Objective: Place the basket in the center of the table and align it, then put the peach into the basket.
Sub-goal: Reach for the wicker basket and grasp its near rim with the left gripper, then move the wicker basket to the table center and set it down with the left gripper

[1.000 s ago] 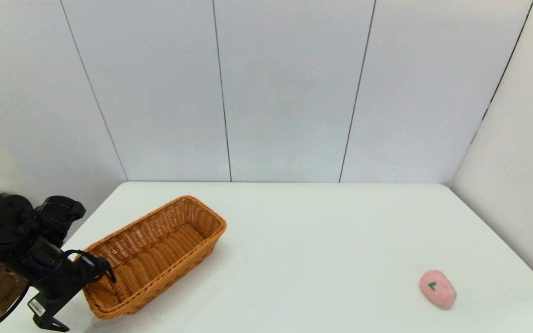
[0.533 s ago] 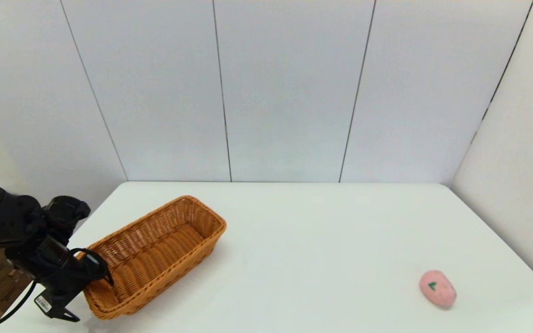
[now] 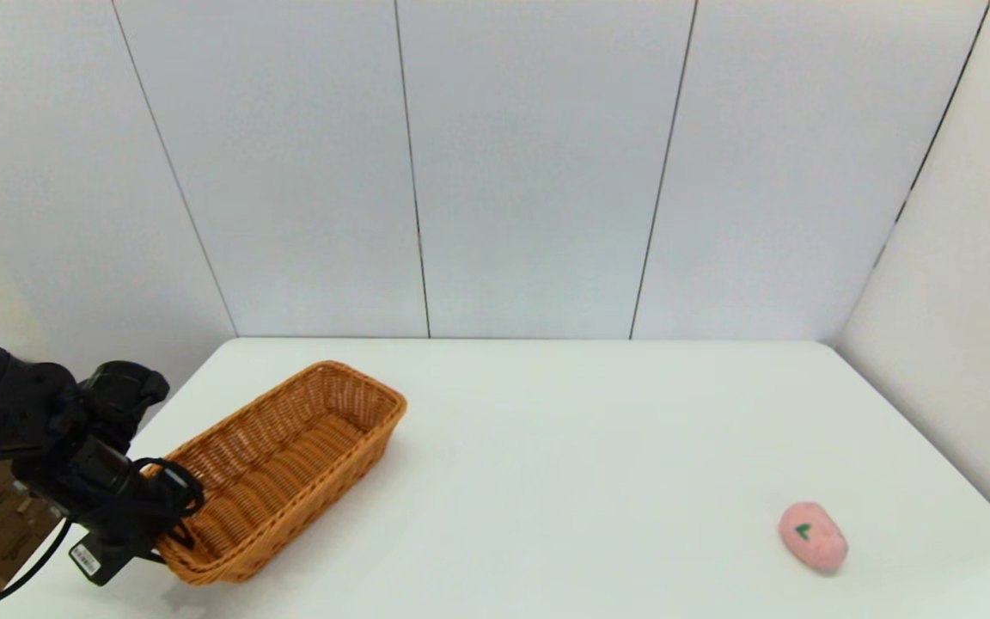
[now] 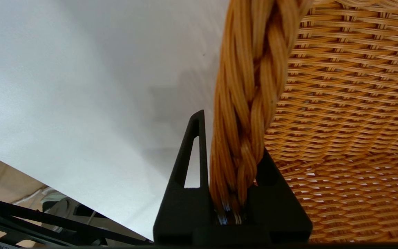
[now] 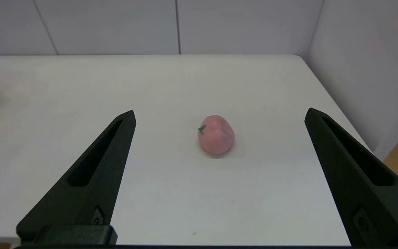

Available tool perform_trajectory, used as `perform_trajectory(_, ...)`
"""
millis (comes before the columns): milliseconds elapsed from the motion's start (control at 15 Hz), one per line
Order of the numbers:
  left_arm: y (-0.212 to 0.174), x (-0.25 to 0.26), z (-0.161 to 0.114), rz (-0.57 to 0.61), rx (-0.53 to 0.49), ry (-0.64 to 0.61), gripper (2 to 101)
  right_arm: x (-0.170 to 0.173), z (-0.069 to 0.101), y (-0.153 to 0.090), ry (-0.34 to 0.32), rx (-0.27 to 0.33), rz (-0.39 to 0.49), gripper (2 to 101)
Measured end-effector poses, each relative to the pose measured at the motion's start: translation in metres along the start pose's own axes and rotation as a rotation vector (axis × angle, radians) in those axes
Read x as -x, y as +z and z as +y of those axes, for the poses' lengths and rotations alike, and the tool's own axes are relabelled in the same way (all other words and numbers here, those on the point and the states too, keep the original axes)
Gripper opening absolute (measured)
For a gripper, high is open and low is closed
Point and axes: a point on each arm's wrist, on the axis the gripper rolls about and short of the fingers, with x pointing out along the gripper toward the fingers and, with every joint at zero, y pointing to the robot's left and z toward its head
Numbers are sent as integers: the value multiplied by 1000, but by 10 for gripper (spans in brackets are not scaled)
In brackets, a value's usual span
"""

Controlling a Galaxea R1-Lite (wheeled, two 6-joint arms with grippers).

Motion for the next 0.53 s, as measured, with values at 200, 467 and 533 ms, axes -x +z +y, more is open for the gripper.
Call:
perform_trajectory(200, -5, 5, -2, -1, -21, -17, 153, 0, 0, 0, 0, 0, 0, 971)
perform_trajectory(467, -27, 40, -9, -11, -148, -155, 145, 0, 0, 0, 0, 0, 0, 971)
perform_trajectory(533, -39, 51, -13, -20, -203, -194, 145, 0, 0, 0, -1, 0, 0, 971)
